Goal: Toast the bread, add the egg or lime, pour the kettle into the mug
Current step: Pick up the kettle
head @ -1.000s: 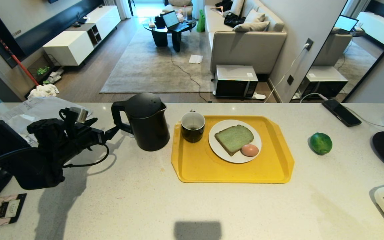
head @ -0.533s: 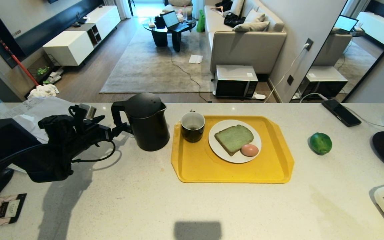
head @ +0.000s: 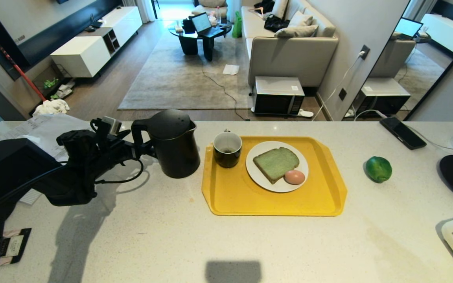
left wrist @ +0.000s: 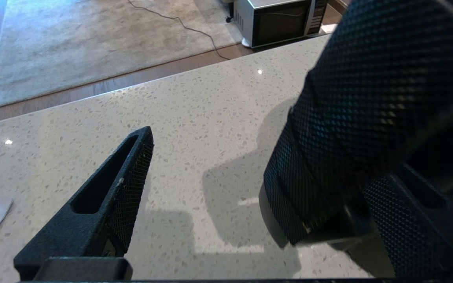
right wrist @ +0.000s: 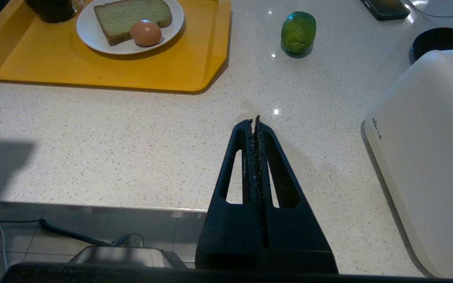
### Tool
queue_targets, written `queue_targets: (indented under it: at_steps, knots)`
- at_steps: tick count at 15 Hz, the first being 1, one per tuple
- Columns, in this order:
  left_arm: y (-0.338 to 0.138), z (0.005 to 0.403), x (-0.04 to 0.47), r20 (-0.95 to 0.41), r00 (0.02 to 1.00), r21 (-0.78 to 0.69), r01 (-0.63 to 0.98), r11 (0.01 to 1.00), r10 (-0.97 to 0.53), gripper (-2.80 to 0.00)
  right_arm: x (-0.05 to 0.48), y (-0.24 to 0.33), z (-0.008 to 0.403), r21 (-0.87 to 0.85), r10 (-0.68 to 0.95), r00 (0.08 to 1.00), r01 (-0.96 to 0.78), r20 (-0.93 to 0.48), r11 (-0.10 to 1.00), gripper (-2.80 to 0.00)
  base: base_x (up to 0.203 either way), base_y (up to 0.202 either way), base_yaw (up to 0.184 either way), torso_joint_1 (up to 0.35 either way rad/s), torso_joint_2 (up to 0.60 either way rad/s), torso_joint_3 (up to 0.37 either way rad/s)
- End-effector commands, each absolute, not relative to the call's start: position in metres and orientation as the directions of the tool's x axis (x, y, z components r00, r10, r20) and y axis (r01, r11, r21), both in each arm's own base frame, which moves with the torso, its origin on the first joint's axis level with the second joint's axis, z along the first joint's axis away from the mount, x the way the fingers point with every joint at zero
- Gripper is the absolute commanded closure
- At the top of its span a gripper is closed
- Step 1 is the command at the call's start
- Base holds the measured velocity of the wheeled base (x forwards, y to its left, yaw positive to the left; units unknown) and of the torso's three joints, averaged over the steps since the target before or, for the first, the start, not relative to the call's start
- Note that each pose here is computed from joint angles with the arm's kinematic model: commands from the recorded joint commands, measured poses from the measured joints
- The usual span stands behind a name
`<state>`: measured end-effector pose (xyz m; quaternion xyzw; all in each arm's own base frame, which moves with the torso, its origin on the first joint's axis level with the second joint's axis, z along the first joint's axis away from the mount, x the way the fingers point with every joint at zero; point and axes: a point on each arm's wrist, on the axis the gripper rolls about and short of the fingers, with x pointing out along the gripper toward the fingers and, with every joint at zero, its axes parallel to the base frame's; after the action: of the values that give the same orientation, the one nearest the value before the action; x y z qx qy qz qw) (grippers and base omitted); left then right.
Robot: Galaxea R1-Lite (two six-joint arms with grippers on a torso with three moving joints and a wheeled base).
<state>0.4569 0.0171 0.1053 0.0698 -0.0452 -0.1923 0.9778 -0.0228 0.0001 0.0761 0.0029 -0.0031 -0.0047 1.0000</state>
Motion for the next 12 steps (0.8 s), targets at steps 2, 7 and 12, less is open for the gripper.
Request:
queue_targets:
  at_steps: [2, 7, 12]
  knots:
    - [0.017, 0.103, 0.463, 0.064, 0.92, 0.156, 0.372, 0.915, -0.386, -2.8, -0.023, 0.0, 0.076, 0.006, -0.009, 1.0, 0.009, 0.006, 1.0, 0.0, 0.0, 0.0, 0.0, 0.0, 0.0, 0.0]
    - [0.014, 0.106, 0.473, 0.068, 0.916, 0.156, 0.381, 0.911, -0.395, -2.8, -0.023, 0.0, 0.076, 0.006, -0.009, 1.0, 0.009, 0.006, 1.0, 0.0, 0.0, 0.0, 0.0, 0.0, 0.0, 0.0]
    - [0.012, 0.109, 0.476, 0.049, 0.915, 0.146, 0.389, 0.909, -0.4, 0.0, -0.023, 0.0, 0.076, 0.006, -0.009, 1.0, 0.009, 0.006, 1.0, 0.0, 0.0, 0.0, 0.0, 0.0, 0.0, 0.0]
